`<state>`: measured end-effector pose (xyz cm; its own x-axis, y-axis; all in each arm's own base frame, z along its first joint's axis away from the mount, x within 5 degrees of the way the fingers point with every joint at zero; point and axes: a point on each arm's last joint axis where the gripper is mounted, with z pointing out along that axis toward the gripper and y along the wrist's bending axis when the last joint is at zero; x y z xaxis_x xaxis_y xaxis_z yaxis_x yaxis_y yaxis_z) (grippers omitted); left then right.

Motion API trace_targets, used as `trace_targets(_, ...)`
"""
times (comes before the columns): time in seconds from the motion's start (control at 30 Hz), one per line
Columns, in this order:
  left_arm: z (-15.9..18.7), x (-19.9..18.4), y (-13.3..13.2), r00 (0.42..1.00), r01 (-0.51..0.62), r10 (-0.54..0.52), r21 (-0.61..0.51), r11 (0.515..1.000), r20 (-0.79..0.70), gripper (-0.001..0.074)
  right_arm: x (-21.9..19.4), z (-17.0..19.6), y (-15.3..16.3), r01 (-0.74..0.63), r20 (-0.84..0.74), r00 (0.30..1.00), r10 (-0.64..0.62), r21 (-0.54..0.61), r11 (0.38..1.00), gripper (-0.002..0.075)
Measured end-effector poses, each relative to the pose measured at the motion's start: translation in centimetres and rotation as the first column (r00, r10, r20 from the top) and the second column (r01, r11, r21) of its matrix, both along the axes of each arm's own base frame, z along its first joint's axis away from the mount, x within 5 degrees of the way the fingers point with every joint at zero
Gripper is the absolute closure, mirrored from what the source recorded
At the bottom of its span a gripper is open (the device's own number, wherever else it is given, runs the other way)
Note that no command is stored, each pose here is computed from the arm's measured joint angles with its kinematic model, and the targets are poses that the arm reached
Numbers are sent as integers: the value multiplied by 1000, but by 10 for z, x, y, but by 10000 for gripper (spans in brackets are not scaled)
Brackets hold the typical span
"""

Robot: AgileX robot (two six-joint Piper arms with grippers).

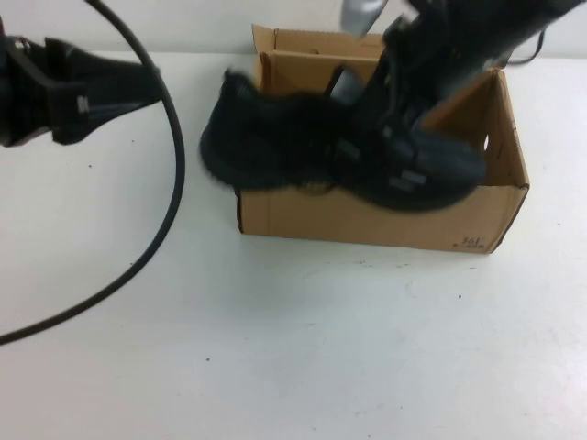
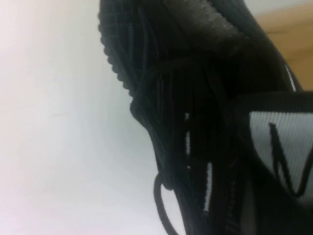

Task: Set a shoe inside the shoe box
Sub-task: Place the shoe in the shoe box

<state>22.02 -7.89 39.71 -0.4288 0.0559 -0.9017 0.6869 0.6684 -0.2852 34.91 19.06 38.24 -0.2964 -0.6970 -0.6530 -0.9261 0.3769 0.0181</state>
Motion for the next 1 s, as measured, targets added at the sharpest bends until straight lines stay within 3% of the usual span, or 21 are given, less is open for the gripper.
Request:
trace_targets(0.1,-5,1,3,1000,-18,20,59,998,-21,644,30,9,-16,80,80,994,-78,-21,997,711)
trace_targets(0.2,-7,1,4,998,-33,36,78,996,-44,707,55,6,-21,125,146,983,-114,-68,990,711)
trace_targets(0.43,-8,1,5,997,-44,49,75,996,-63,729,104,-40,-15,138,155,981,-116,-136,981,712)
trace_targets(0.73,-9,-1,4,996,-28,34,74,997,-79,731,135,-100,-11,154,95,986,-136,-220,963,712)
trace_targets(1.0,-12,-2,5,996,-14,24,114,993,-85,731,146,-114,-11,186,140,978,-157,-227,956,686)
